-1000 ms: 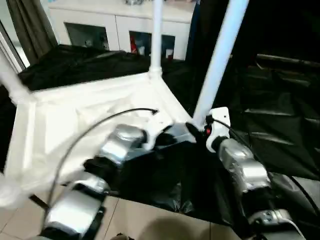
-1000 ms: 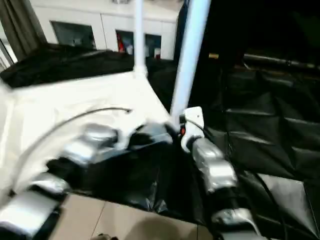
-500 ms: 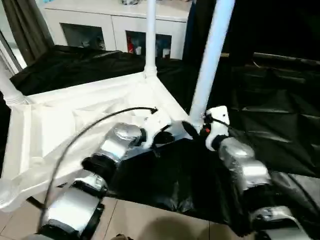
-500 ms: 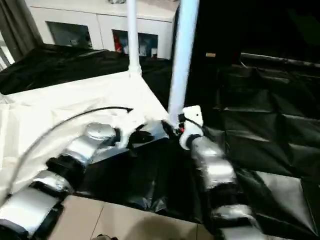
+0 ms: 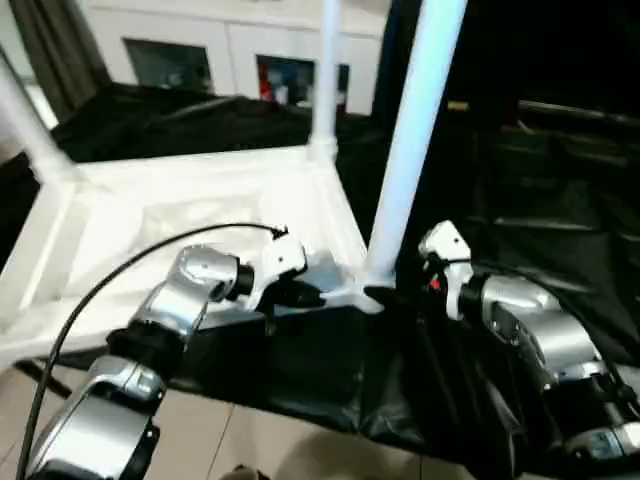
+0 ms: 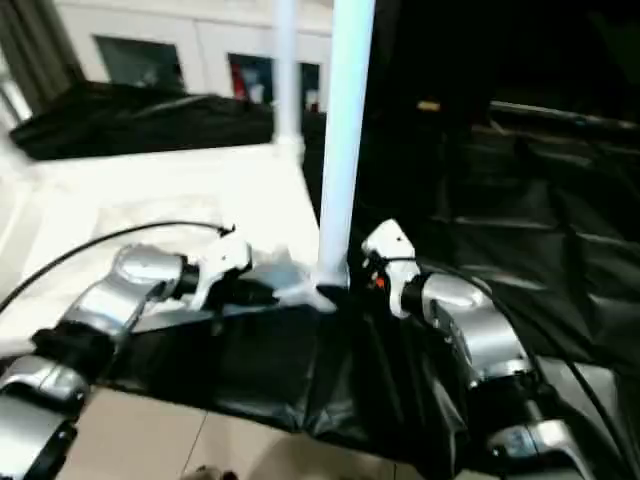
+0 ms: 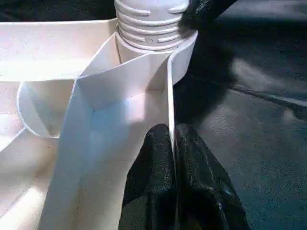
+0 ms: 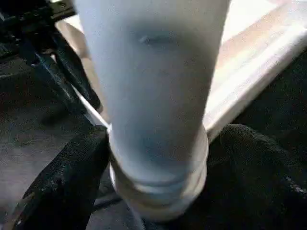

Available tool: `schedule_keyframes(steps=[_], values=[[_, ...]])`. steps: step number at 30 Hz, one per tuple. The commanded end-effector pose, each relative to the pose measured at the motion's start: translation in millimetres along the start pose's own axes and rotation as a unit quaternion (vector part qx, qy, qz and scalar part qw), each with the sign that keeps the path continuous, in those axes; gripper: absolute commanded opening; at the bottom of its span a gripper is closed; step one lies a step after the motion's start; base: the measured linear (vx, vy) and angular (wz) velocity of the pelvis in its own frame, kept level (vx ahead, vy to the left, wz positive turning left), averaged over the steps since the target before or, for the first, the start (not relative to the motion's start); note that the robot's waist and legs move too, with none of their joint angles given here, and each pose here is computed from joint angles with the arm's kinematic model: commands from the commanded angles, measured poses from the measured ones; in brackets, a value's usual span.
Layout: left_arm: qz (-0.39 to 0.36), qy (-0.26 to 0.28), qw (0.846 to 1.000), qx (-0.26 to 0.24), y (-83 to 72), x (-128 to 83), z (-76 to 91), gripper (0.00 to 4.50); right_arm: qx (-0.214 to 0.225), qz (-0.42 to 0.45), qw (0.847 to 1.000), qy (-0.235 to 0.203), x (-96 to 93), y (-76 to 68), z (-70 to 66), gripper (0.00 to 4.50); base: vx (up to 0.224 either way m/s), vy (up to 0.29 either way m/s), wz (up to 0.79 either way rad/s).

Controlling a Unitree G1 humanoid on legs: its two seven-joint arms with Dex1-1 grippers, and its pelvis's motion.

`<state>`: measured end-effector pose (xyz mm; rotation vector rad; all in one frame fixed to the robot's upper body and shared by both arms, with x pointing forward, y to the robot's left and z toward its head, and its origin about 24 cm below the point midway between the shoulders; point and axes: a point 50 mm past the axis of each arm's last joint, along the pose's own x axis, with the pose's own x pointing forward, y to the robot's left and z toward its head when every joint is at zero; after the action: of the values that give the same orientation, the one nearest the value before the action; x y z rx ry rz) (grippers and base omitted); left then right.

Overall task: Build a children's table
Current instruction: Rotate leg to tighten

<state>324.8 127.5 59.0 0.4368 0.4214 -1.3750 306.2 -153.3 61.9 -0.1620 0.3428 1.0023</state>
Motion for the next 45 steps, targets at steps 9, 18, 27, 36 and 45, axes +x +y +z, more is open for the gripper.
schedule_keyframes(steps=[9,18,27,36,45], values=[[-0.028,-0.017,0.999,0.019,-5.4,1.0,9.8,0.0,-0.008,0.024,1.0,0.013,2.2,4.6,0.8,3.5,0.0,0.0,0.0],[-0.027,-0.015,0.999,0.015,-5.4,-0.1,8.4,0.0,-0.001,0.027,1.0,0.014,2.6,6.6,-2.3,2.83,0.0,0.0,0.0],[0.127,-0.014,0.991,-0.046,17.5,27.2,15.7,0.0,0.122,-0.184,0.975,-0.019,35.6,-0.3,-17.7,2.75,0.0,0.0,0.0],[0.171,-0.016,0.983,-0.058,17.8,64.6,37.2,0.0,0.139,-0.262,0.954,-0.041,69.3,9.5,-10.2,2.75,0.0,0.0,0.0],[0.136,-0.014,0.99,-0.043,15.9,53.4,26.8,0.0,0.111,-0.213,0.968,-0.076,54.6,2.0,2.3,4.12,0.0,0.0,0.0]])
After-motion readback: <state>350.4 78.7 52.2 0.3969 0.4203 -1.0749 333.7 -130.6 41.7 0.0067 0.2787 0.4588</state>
